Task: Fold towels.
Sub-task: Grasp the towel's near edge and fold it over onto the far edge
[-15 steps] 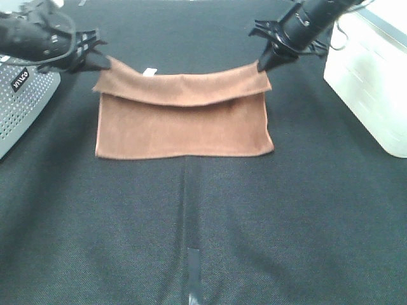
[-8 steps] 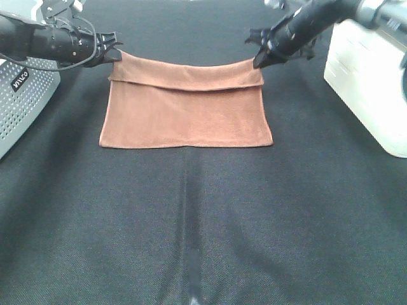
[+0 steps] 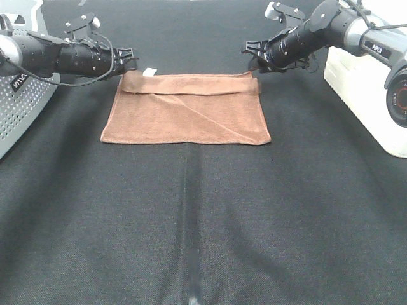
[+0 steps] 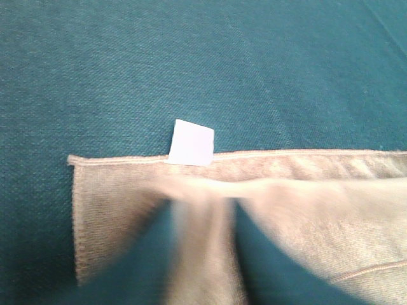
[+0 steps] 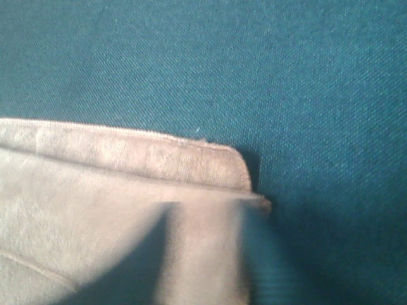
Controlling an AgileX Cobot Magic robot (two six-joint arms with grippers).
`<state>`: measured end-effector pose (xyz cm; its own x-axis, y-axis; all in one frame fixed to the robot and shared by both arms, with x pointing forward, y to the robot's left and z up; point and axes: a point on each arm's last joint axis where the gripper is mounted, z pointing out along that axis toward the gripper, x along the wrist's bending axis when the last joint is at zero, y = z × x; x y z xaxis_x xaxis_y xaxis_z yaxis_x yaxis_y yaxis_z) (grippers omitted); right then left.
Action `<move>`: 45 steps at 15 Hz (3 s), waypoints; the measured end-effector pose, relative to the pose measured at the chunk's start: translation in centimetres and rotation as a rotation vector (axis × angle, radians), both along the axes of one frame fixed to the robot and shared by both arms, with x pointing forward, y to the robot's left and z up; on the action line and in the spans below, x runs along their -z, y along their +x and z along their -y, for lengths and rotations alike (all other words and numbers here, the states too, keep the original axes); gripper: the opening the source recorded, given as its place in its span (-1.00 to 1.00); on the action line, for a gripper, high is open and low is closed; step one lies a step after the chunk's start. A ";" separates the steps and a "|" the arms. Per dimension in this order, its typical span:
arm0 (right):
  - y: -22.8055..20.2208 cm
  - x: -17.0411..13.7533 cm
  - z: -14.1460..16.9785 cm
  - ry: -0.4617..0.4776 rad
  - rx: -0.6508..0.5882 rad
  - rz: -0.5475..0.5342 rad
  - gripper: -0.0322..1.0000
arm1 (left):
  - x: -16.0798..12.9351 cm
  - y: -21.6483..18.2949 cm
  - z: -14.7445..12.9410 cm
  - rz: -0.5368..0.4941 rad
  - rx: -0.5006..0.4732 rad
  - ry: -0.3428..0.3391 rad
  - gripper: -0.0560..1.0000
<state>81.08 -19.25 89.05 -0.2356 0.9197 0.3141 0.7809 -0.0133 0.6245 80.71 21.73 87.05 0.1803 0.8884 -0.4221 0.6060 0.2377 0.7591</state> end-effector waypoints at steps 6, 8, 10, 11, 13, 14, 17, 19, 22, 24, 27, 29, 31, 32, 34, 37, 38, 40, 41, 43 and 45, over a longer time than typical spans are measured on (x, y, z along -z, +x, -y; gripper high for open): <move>-2.0 -2.6 0.0 -0.064 -0.117 -0.153 0.50 | 0.2 -1.0 -0.2 -0.116 0.126 -0.129 0.51; -2.9 -3.4 -0.1 -0.070 -0.154 -0.230 0.51 | 0.0 -1.6 -0.8 -0.195 0.185 -0.134 0.50; -3.8 -3.1 0.0 -0.060 -0.152 -0.342 0.51 | -1.6 -2.4 -1.2 -0.266 0.236 -0.083 0.50; -4.1 -3.3 0.0 -0.057 -0.153 -0.370 0.51 | -2.3 -2.6 -1.1 -0.274 0.252 -0.075 0.50; -4.7 -3.9 0.0 -0.059 -0.172 -0.420 0.51 | -3.0 -3.0 -1.0 -0.304 0.281 -0.093 0.50; -4.8 -4.0 0.0 -0.056 -0.170 -0.438 0.51 | -2.9 -3.2 -0.8 -0.329 0.300 -0.100 0.50; -4.9 -4.7 0.0 -0.038 -0.133 -0.449 0.51 | -2.8 -4.0 -0.5 -0.419 0.338 -0.148 0.50; -5.0 -5.2 0.0 -0.019 -0.091 -0.461 0.51 | -3.1 -4.7 -0.3 -0.453 0.341 -0.160 0.50; -6.1 -5.7 0.3 -0.045 -0.078 -0.502 0.51 | -4.4 -6.7 -0.4 -0.468 0.263 -0.158 0.50; -7.3 -5.2 0.6 -0.074 -0.092 -0.557 0.51 | -3.3 -8.5 -0.8 -0.526 0.213 -0.155 0.50; -8.6 -3.2 0.8 -0.086 -0.123 -0.641 0.51 | -1.6 -9.6 -1.6 -0.572 0.095 -0.119 0.50; -8.8 -2.5 0.7 -0.080 -0.151 -0.646 0.51 | -1.7 -9.5 -1.9 -0.553 0.072 -0.088 0.50; -8.7 -2.4 0.6 -0.082 -0.163 -0.626 0.51 | -1.8 -9.2 -2.1 -0.532 0.051 -0.079 0.50; -8.6 -2.4 0.6 -0.082 -0.160 -0.612 0.51 | -1.8 -9.1 -2.2 -0.519 0.040 -0.071 0.50; -8.6 -2.4 0.6 -0.083 -0.164 -0.604 0.51 | -1.8 -9.1 -2.2 -0.519 0.041 -0.068 0.50; -8.5 -2.3 0.7 -0.087 -0.162 -0.601 0.51 | -0.7 -9.2 -2.1 -0.547 0.049 -0.064 0.50; -8.5 -2.3 0.7 -0.087 -0.160 -0.596 0.51 | 0.0 -9.3 -1.8 -0.564 0.055 -0.065 0.50; -8.4 -1.1 0.5 -0.073 -0.159 -0.620 0.51 | 0.5 -9.4 -0.9 -0.570 0.066 -0.068 0.50; -8.4 -0.1 0.4 -0.059 -0.159 -0.640 0.51 | 0.6 -9.4 -0.4 -0.572 0.075 -0.068 0.49; -8.5 1.1 0.0 -0.009 -0.161 -0.669 0.41 | 0.8 -9.4 0.4 -0.572 0.087 -0.067 0.33; -8.5 1.7 -0.4 0.041 -0.163 -0.686 0.12 | 1.2 -9.5 0.8 -0.581 0.096 -0.064 -0.02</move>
